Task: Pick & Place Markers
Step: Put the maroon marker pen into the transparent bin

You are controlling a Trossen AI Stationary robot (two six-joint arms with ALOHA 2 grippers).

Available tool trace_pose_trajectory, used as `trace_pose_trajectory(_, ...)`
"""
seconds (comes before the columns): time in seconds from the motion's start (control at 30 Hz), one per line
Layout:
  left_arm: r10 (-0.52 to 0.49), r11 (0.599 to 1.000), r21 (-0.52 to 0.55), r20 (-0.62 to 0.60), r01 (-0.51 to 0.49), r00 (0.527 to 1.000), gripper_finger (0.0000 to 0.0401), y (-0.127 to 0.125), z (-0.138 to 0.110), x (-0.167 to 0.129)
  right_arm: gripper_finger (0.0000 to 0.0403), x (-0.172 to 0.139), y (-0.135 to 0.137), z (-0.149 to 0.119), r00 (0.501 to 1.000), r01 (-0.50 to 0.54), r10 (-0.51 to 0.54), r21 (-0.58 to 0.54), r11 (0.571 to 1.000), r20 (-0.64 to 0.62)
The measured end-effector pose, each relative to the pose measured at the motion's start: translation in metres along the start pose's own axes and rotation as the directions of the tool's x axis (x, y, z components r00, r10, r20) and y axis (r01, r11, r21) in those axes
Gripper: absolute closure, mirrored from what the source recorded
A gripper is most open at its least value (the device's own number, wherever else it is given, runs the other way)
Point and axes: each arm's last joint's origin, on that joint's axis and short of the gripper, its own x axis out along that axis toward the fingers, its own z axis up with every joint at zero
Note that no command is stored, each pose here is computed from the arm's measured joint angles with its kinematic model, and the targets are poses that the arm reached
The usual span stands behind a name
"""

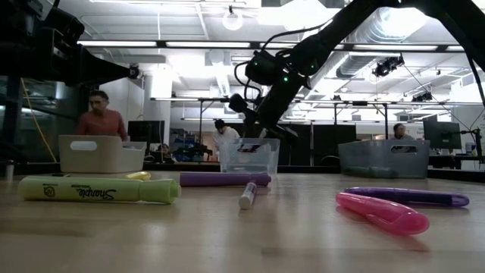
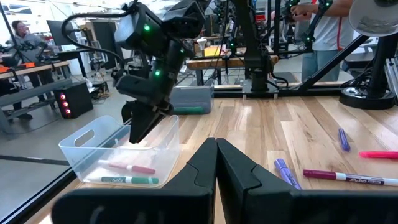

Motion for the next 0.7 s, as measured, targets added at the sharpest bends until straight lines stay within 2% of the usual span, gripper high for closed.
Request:
trace_pose_trajectory(0.2,0.0,1.0,0.0,0.0,0.0,1.0,0.04,0.0,0.0,0.0,0.0308,-0.002,0.007,0.002,0.995,-0.099,0.096,-0.106,0.989,-0.029)
trace_pose_trajectory(0.43,0.001,1.0,0.0,0.0,-0.001,1.0,0.04,0.0,0.0,0.0,0.0308,-0.021,0.015,0.009,0.99,-0.135,0.138,-0.221,0.966,-0.002)
trace_pose_trajectory(0.57,0.0,1.0,0.0,0.0,0.0,1.0,0.04,0.0,0.0,0.0,0.0308,-0.033,0.021,0.01,0.986,-0.165,0.169,-0.288,0.943,-0.012)
trace_pose_trajectory(0.7,0.0,1.0,0.0,-0.001,0.0,1.0,0.04,0.0,0.0,0.0,0.0308,-0.048,0.03,0.009,0.975,-0.216,0.221,-0.377,0.901,-0.03)
